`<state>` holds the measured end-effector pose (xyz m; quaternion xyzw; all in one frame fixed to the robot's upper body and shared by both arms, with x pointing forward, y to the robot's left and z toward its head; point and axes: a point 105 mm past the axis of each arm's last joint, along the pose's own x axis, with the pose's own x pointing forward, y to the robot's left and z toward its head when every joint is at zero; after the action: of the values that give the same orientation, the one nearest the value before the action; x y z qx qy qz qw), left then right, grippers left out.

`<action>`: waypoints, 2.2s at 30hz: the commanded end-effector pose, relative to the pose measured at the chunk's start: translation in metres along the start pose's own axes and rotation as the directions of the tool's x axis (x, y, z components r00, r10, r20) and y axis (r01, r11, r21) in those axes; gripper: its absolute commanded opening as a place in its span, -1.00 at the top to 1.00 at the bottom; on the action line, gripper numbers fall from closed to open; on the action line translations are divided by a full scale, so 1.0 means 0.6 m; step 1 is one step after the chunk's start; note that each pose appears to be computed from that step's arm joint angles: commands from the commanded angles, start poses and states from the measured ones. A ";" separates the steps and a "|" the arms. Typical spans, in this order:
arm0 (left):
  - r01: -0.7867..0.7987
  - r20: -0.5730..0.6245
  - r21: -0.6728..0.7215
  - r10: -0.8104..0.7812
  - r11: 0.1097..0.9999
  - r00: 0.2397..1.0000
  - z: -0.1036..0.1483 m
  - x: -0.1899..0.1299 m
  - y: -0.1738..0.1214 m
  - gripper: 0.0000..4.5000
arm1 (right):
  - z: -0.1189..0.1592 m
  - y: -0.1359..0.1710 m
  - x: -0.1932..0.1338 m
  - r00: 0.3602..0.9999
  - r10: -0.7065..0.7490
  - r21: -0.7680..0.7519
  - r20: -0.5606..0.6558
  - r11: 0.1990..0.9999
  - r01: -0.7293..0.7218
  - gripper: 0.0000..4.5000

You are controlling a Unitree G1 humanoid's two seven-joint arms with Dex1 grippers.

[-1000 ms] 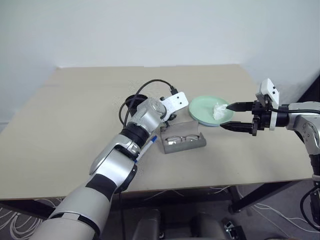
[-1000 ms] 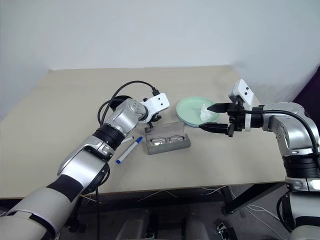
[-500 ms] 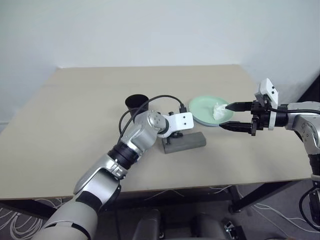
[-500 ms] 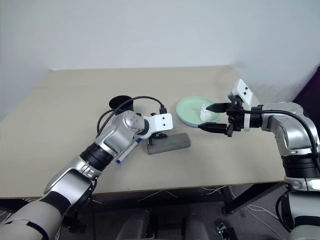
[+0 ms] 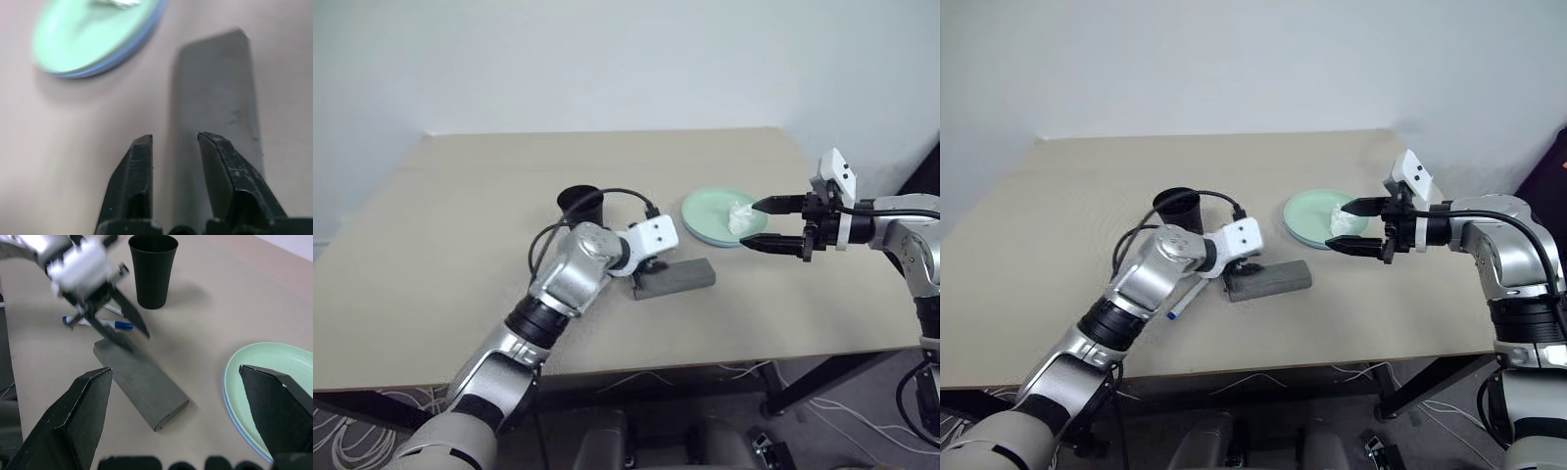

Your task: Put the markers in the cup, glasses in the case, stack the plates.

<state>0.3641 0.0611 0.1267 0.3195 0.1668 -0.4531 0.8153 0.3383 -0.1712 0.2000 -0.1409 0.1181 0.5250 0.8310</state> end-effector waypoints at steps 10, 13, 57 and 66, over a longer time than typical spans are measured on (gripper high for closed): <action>-0.188 -0.145 -0.197 0.161 0.962 0.976 -0.086 -0.081 0.036 -0.99 | 0.021 -0.007 -0.002 1.000 -0.011 -0.046 0.023 0.999 0.012 -1.00; -0.195 -0.199 -0.225 0.150 0.955 0.968 -0.103 -0.085 0.027 -0.99 | 0.021 -0.008 0.001 1.000 -0.008 -0.046 0.024 0.999 0.010 -1.00; -0.319 -0.186 -0.266 0.276 0.910 0.943 -0.081 -0.097 0.094 0.96 | 0.025 0.000 0.008 0.999 0.012 -0.054 0.044 0.998 -0.010 -1.00; -0.300 0.242 -0.459 0.442 0.836 0.863 0.057 -0.152 0.176 0.96 | 0.028 0.002 0.009 0.998 0.027 -0.055 0.049 0.998 -0.024 -1.00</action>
<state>0.3995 0.1304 0.2114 0.1086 0.1070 -0.3019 0.9411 0.3418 -0.1625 0.1958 -0.1390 0.1144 0.5366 0.8244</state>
